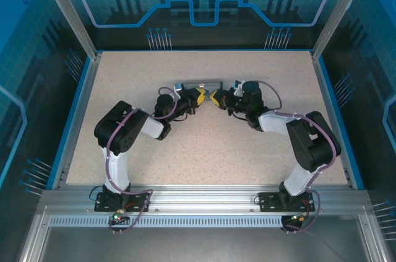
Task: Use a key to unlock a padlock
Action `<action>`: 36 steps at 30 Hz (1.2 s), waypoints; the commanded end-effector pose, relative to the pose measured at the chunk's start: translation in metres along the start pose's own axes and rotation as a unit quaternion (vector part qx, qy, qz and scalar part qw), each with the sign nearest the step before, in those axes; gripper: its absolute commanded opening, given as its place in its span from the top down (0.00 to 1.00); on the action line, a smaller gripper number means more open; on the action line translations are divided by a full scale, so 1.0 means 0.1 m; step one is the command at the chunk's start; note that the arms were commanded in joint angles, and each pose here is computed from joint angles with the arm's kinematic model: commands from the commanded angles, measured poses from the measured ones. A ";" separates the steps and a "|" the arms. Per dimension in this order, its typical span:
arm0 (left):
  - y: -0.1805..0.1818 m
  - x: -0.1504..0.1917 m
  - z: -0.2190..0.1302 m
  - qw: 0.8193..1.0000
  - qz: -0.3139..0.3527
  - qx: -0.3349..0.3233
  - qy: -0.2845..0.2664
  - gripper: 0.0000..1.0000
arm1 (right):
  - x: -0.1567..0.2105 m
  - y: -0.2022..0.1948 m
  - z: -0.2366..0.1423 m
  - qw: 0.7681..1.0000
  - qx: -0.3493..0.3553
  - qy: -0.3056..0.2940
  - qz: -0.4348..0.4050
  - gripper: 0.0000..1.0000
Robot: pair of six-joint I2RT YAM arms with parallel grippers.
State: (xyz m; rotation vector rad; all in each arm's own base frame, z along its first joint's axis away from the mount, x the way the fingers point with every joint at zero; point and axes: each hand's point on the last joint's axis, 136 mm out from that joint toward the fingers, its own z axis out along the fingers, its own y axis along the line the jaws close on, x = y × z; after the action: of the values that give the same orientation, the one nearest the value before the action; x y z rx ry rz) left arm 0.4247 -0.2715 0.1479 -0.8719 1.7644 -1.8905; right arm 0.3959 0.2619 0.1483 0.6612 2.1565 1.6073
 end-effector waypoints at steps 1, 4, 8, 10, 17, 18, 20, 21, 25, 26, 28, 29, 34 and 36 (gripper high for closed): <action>-0.21 0.36 0.03 0.996 0.029 0.039 0.070 1.00 | 0.02 0.19 0.05 0.999 -0.042 0.016 0.004 1.00; -0.20 0.37 0.03 0.996 0.029 0.037 0.072 1.00 | 0.02 0.20 0.04 0.999 -0.010 0.027 -0.021 1.00; -0.15 0.37 0.02 0.997 0.029 0.031 0.071 1.00 | -0.07 0.29 -0.02 0.998 0.019 0.038 -0.051 1.00; -0.13 0.35 0.01 0.997 0.027 0.028 0.069 1.00 | -0.11 0.31 -0.05 0.997 0.026 0.042 -0.054 1.00; -0.12 0.36 0.01 0.997 0.030 0.026 0.069 1.00 | -0.06 0.34 0.02 0.997 0.026 0.056 -0.044 1.00; -0.11 0.37 0.02 0.997 0.030 0.024 0.071 1.00 | -0.06 0.35 0.04 0.998 0.020 0.055 -0.038 1.00; -0.11 0.38 0.03 0.997 0.032 0.023 0.072 1.00 | -0.03 0.35 0.07 0.998 0.012 0.056 -0.026 1.00; -0.11 0.39 0.03 0.997 0.033 0.022 0.073 1.00 | -0.02 0.34 0.10 0.998 0.010 0.056 -0.020 1.00; -0.10 0.41 0.04 0.996 0.034 0.019 0.074 1.00 | -0.01 0.39 0.17 0.999 -0.002 0.051 0.001 1.00; -0.10 0.42 0.04 0.997 0.034 0.019 0.074 1.00 | -0.01 0.42 0.18 0.999 -0.007 0.050 0.005 1.00; -0.10 0.43 0.05 0.996 0.035 0.019 0.074 1.00 | -0.02 0.46 0.19 0.999 -0.011 0.049 0.009 1.00; -0.10 0.43 0.06 0.996 0.035 0.020 0.075 1.00 | -0.02 0.46 0.19 0.999 -0.009 0.049 0.009 1.00; -0.11 0.46 0.07 0.996 0.035 0.021 0.079 1.00 | -0.01 0.26 0.19 0.999 0.011 0.049 0.017 1.00; -0.11 0.48 0.07 0.996 0.037 0.021 0.080 1.00 | -0.02 0.16 0.21 0.998 0.018 0.049 0.021 1.00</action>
State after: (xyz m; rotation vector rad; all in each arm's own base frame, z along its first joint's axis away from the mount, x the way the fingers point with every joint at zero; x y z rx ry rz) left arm 0.4305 -0.2655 0.1470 -0.8968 1.7344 -1.8556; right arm 0.4080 0.2675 0.1535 0.7167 2.3018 1.6161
